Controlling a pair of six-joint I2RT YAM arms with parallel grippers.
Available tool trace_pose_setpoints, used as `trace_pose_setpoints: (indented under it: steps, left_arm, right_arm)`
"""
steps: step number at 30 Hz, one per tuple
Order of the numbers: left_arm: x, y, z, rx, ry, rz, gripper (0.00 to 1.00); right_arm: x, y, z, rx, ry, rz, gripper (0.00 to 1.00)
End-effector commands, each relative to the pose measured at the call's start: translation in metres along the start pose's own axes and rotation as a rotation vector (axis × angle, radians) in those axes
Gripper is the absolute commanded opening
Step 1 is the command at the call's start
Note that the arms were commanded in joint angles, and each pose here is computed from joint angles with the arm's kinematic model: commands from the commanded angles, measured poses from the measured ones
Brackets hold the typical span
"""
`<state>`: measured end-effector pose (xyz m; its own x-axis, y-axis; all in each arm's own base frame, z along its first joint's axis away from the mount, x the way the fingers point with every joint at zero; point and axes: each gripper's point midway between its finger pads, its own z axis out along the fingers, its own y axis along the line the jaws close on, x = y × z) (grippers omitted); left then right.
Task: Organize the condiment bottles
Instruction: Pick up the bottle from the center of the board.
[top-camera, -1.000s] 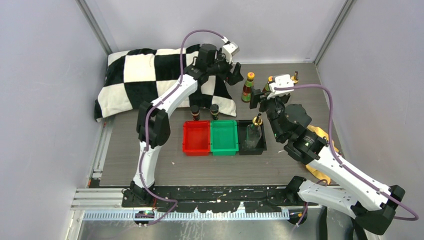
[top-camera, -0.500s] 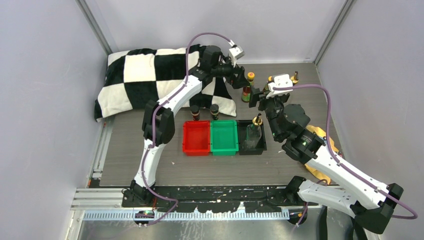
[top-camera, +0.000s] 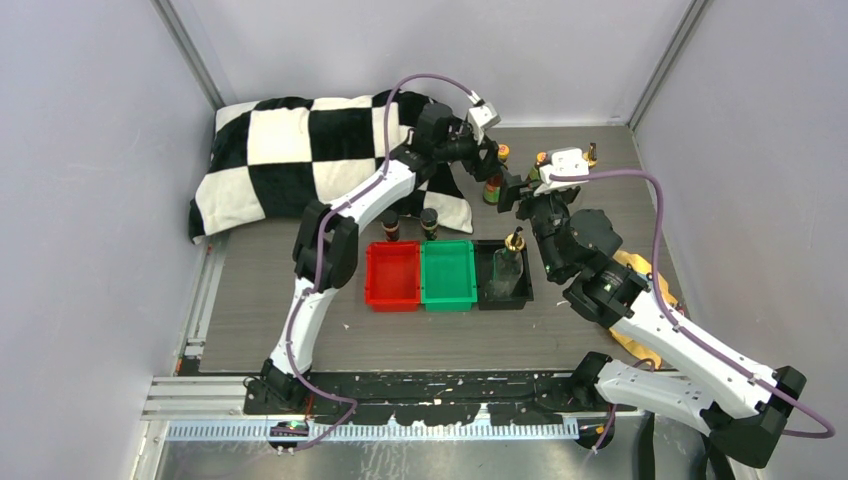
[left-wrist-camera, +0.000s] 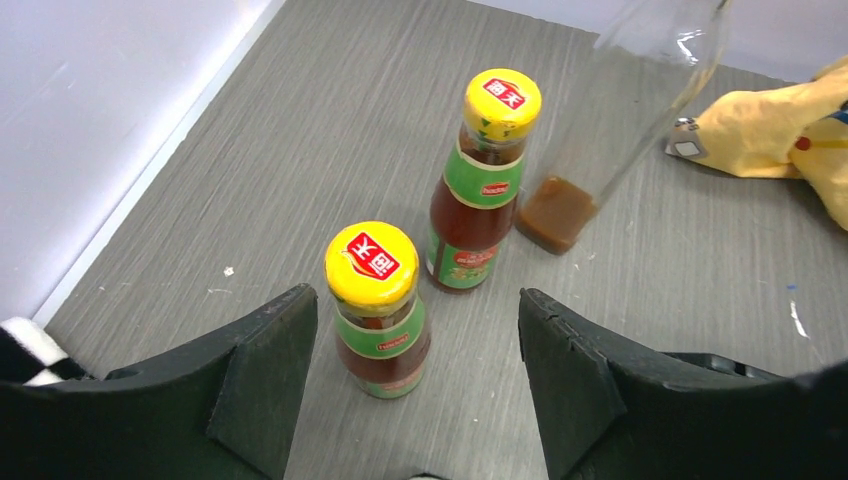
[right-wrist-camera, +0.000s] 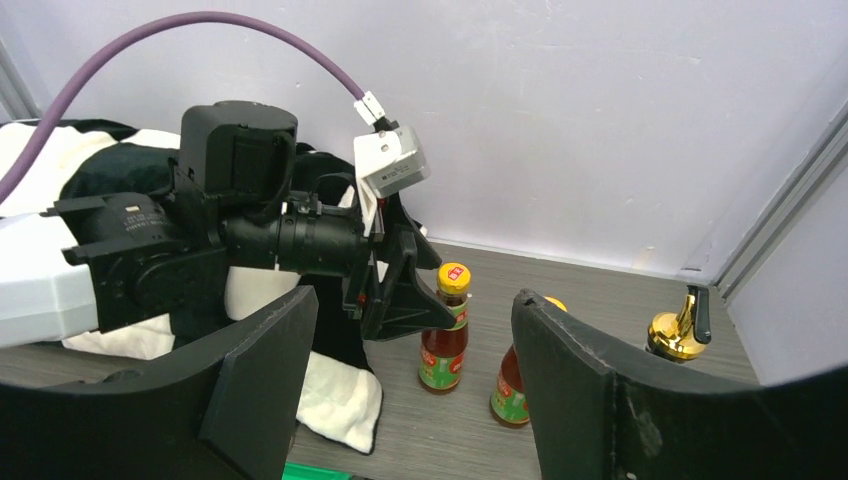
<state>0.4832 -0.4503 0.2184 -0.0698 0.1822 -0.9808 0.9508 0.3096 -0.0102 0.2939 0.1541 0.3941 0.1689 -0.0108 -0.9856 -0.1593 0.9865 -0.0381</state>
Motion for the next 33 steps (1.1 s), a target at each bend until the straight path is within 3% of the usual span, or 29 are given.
trace_pose_setpoints:
  steps: [1,14,33]
  left_arm:
    - [-0.018,0.015,0.006,-0.076,-0.098,0.089,0.74]
    - [-0.021,0.026,0.01,-0.161,-0.208,0.084,0.67]
    - [-0.016,0.005,0.021,-0.062,-0.208,0.063,0.66]
  right_arm:
    - [-0.015,-0.002,-0.002,0.0,-0.06,0.033,0.77]
    - [-0.008,0.004,0.001,-0.013,-0.056,0.03,0.77]
    - [-0.005,0.006,0.004,-0.011,-0.052,0.02,0.77]
